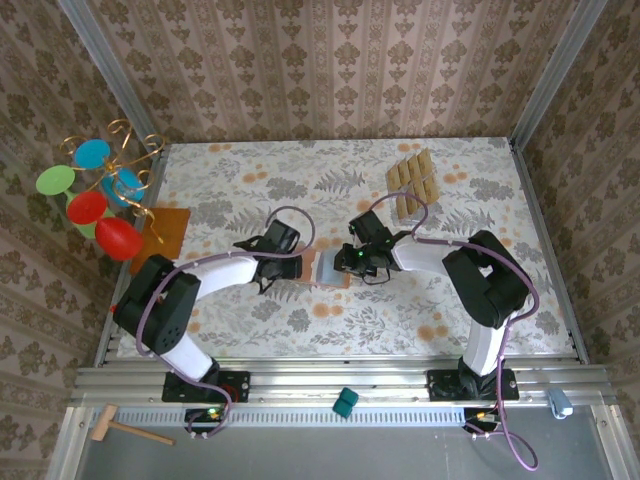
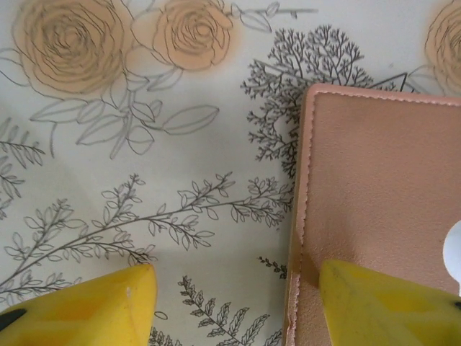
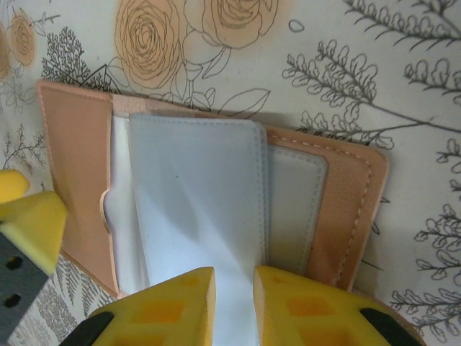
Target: Put the credit cards into the card holder
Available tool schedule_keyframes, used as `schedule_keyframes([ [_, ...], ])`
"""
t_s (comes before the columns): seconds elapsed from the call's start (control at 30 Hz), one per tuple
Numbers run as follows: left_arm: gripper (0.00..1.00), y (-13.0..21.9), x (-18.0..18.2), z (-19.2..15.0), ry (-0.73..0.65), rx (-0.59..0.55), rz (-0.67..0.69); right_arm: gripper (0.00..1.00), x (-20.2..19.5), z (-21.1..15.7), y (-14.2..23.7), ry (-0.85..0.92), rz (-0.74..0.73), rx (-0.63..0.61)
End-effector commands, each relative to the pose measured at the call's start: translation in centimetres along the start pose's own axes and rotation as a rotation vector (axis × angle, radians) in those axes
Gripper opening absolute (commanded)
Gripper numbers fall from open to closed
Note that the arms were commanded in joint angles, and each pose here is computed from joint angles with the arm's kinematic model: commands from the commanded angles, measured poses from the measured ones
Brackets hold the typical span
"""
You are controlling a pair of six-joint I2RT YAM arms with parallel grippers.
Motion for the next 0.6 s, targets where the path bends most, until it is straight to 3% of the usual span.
schedule_keyframes([
  [0.0, 0.62, -0.1, -0.3, -0.6, -0.033, 0.021, 0.027, 0.24, -1.0, 0.3, -0.2, 0.005, -0.073, 0.017],
  [0.57, 0.62, 1.2, -1.7, 0.1, -0.053, -0.025, 0.01, 0.28, 1.3, 3.5, 2.9, 0.072, -0.042, -0.046],
])
Point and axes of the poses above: each hand's point on the last joint's axis, 136 mm out from that joint toward the fingers, its own y axis back along the fingers, its own x axis along the line the jaws close on, z = x × y, the point moved 9 cm from there along y, back along the fingers, and after that the axes turned 7 degrees about y, right-handed, at the moved point
